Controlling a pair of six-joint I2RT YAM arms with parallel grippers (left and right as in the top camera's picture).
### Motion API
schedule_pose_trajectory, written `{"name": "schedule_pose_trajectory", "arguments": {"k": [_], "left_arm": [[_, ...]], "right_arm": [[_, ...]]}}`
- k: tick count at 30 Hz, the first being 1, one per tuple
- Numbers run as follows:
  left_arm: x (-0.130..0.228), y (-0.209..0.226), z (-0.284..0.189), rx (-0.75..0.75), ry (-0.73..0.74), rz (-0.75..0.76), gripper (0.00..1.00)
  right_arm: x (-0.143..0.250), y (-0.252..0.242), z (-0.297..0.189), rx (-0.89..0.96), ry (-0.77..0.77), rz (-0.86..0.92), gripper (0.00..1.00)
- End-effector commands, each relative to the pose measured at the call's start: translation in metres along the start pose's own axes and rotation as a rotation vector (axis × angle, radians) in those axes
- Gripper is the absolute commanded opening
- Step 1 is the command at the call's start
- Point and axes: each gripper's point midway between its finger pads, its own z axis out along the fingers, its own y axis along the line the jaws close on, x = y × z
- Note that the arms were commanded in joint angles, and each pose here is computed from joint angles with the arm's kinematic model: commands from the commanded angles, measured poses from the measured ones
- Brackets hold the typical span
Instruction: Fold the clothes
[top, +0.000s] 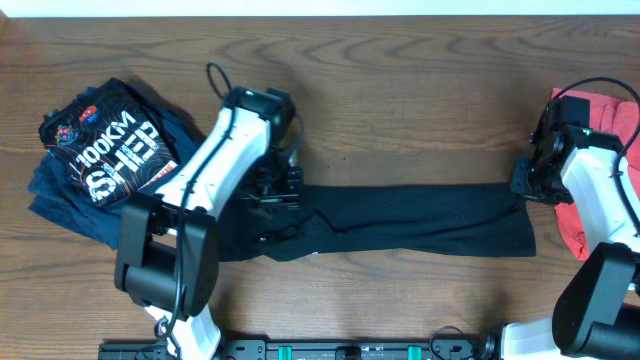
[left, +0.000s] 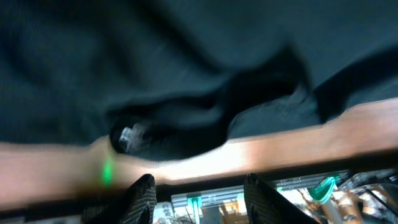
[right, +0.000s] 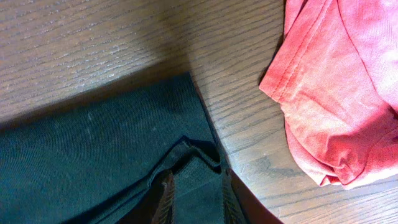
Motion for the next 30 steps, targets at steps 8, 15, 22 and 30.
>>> {"name": "schedule_pose_trajectory", "arguments": {"k": [8,15,22,30], "left_arm": [[-0.002,-0.036,0.04,-0.018,-0.072,0.114,0.59],[-0.007,-0.042,0.041,-0.007,-0.1,0.093,0.59],[-0.019,-0.049,0.04,0.015,-0.152,0.099,0.59],[-0.021,-0.059,0.042,0.015,-0.178,0.074,0.57]], "right_arm": [[-0.001,-0.001,-0.003,-0.002,-0.011,0.011,0.26],[-0.002,-0.001,-0.003,-0.002,-0.013,0.012,0.27],[-0.003,0.0,-0.003,-0.006,-0.016,0.012,0.27],[-0.003,0.0,-0.003,-0.009,-0.016,0.012,0.29]]}}
